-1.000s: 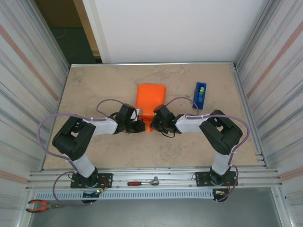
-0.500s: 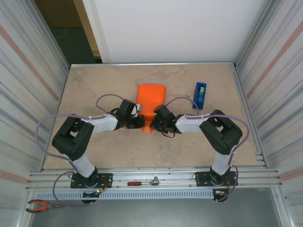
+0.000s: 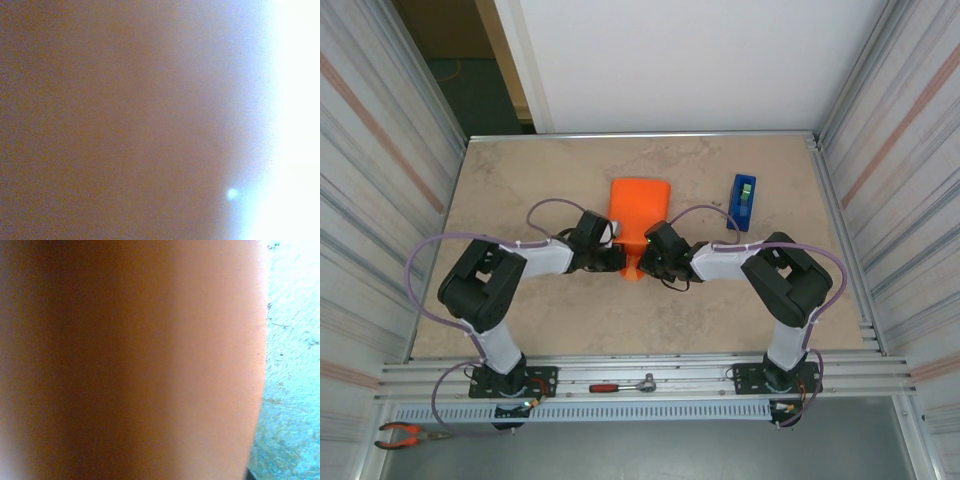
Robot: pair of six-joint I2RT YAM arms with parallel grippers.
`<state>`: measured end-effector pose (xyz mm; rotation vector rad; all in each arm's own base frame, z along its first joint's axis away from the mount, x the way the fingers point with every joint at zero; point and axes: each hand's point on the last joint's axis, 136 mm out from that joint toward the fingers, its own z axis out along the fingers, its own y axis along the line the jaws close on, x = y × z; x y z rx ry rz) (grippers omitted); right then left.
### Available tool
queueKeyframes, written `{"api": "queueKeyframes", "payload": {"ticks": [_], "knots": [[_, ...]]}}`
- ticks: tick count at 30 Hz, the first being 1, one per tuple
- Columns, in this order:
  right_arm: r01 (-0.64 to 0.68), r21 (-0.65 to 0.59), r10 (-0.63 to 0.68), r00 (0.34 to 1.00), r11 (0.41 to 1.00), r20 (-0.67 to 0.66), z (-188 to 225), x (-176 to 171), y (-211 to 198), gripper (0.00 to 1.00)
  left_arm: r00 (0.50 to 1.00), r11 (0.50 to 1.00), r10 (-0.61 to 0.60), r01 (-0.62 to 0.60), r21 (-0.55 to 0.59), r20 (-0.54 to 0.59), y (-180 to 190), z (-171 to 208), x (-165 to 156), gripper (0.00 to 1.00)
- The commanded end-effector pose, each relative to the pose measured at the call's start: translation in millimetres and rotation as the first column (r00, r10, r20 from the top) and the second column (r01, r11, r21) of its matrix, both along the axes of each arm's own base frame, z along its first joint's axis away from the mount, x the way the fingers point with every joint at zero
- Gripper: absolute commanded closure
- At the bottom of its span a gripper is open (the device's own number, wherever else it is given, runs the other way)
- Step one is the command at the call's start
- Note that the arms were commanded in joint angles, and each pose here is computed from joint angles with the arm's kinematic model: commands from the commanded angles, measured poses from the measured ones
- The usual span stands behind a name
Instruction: Wrap the gift box in paper
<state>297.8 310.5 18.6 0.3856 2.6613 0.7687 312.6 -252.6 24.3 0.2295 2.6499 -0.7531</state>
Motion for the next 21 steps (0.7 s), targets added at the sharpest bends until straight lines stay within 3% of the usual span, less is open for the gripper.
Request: {"api": "queueKeyframes", "payload": {"ticks": [1, 14, 21], "knots": [[-0.022, -0.097, 0.013, 0.996, 0.995, -0.089, -26, -24, -15, 1.0, 0.998, 0.999, 0.024, -0.026, 0.028, 0.06, 10, 18, 8, 1.0], [-0.027, -0.09, 0.02, 0.996, 0.996, -0.084, -21, -24, -13, 1.0, 0.998, 0.996, 0.052, -0.054, 0.065, 0.026, 18, -5, 12, 1.0], [-0.038, -0.079, 0.033, 0.997, 0.996, -0.072, -10, -21, -10, 1.0, 0.997, 0.998, 0.064, -0.065, 0.013, 0.029, 17, 15, 2, 1.0]]}}
